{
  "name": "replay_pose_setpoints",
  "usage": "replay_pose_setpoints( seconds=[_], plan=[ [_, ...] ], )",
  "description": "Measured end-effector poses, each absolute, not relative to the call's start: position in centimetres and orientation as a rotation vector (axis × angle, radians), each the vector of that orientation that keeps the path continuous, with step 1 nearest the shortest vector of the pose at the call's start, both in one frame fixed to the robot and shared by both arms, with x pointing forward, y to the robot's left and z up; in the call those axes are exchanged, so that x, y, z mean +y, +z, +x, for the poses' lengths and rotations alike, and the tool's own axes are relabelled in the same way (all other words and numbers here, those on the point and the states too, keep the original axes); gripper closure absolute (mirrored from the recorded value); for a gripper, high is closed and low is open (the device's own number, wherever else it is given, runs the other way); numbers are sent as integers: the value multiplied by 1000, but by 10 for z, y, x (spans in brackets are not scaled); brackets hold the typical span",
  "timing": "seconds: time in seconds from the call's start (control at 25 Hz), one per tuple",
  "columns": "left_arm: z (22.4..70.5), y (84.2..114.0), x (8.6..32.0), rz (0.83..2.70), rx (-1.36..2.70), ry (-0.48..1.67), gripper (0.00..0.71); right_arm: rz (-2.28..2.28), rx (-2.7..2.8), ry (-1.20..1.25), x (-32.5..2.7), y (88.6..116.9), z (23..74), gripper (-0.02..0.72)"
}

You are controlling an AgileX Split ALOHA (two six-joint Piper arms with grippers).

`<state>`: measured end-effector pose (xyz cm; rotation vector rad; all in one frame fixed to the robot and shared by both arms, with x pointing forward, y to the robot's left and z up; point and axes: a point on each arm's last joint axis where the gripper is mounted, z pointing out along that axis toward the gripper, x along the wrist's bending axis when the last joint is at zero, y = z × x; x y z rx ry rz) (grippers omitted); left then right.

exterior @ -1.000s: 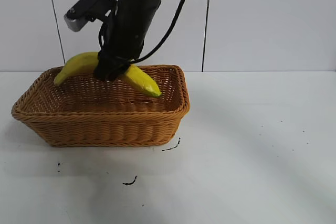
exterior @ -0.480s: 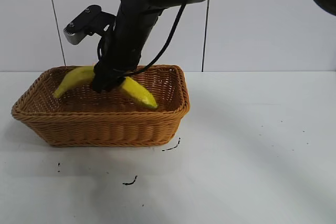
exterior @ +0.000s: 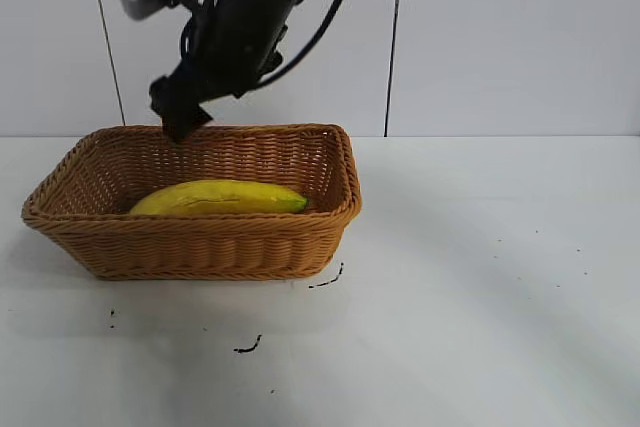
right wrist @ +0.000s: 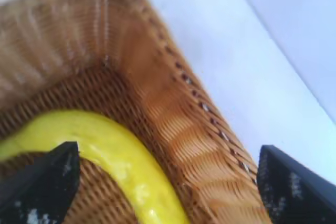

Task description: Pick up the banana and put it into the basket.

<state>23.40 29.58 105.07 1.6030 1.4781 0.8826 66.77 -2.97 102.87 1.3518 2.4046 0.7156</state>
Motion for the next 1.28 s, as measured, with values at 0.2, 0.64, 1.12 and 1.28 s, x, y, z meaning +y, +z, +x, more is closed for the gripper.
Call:
replay_pose_setpoints(
  seconds=[0.2,0.64,1.12,1.28],
  plan=[
    [234,1051,296,1603,1478,883,20,1545,2362,574,-86,1026,688,64],
    [234,1051,296,1603,1478,883,20,1903,2128,402,-233,1022,724,64],
    [234,1051,296,1603,1478,883,20,2003,2128,345,-267,1024,717,64],
    [234,1051,296,1603,1478,883,20,2013,2136,335,-268,1038,696,64]
  ],
)
